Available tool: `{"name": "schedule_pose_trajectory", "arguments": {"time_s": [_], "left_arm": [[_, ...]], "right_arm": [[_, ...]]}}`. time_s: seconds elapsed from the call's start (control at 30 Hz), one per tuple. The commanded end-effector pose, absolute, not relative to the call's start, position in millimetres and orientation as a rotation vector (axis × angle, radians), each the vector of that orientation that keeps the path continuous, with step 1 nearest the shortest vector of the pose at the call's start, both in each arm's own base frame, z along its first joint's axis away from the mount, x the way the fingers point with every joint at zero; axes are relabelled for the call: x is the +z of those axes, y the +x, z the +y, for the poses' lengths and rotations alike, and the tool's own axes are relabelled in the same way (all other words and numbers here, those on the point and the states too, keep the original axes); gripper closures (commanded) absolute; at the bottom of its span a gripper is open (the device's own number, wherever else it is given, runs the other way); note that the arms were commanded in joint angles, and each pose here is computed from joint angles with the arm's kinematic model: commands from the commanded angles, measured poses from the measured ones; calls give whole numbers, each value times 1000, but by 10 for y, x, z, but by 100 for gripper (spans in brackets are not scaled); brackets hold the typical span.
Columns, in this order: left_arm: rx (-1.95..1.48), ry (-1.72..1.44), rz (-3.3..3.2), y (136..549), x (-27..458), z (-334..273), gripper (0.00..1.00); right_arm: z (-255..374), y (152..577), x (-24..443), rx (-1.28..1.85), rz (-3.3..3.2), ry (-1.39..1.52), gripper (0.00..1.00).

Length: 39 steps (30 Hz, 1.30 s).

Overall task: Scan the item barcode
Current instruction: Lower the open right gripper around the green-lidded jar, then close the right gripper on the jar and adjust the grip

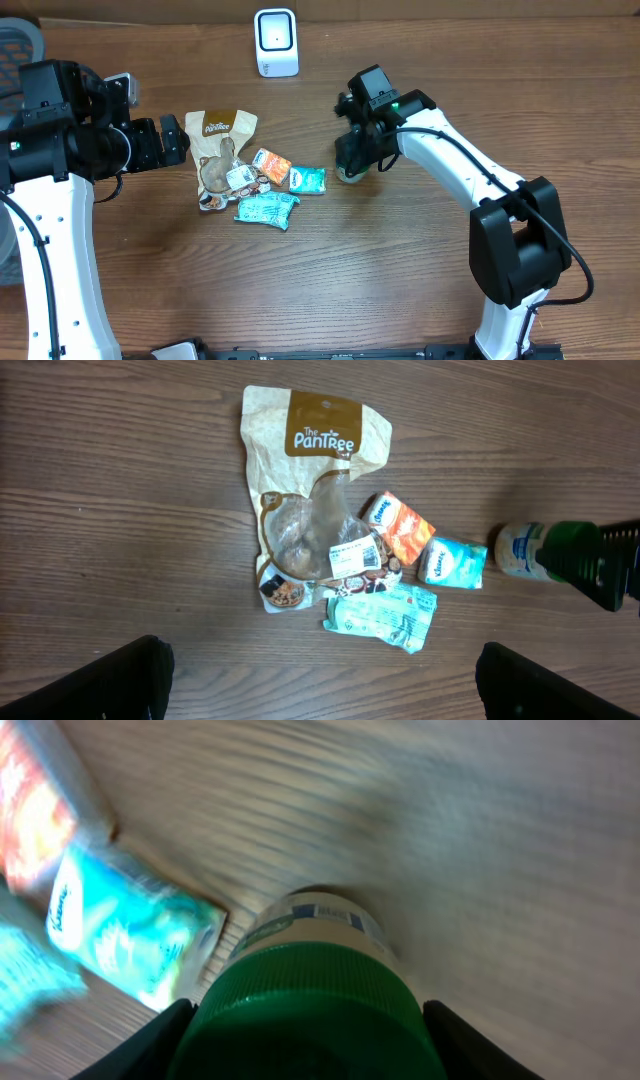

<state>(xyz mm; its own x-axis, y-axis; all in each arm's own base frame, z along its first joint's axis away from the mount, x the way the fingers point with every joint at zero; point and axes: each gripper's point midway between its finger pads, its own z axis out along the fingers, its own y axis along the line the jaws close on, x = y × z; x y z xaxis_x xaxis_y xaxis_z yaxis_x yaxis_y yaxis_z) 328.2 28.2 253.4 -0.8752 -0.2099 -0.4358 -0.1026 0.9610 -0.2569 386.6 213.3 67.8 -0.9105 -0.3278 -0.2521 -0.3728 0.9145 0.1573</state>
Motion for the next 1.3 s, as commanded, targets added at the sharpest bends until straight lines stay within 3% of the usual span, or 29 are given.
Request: {"name": "schedule_pose_trajectory", "arguments": {"time_s": [0.0,0.07,0.1,0.2,0.4,0.7,0.8,0.87,0.93,1.07,1.2,1.27], "left_arm": [[-334,-218,2630,3292,2555,240,0],[-334,-218,2630,3292,2557,240,0],[-334,-218,2630,3292,2555,240,1],[-334,-218,2630,3292,2557,240,0],[-334,-218,2630,3292,2555,240,1],[-334,-218,2630,3292,2557,240,0],[-334,-218,2630,3292,2557,240,0],[-334,-218,2630,3292,2555,240,0],[-334,-218,2630,3292,2555,239,0],[-334,-218,2630,3292,2555,240,0],[-334,-218,2630,3292,2557,240,1],[-334,-218,2629,3293,2557,240,0]], "right_arm": [[2137,3859,920,431,2917,355,96],[2141,3840,915,445,2911,541,96],[2151,3835,916,455,2906,610,88],[2173,3824,917,466,2889,732,79],[1982,3931,900,319,2815,758,72],[1767,3865,862,152,2796,816,69],[1714,3807,847,112,2801,861,63],[1706,3791,844,105,2807,861,53],[1727,3827,864,115,2815,785,39],[1786,3944,1018,124,2835,486,25],[1841,4052,1190,113,2822,158,2],[1855,4075,1237,82,2811,-82,0]]}}
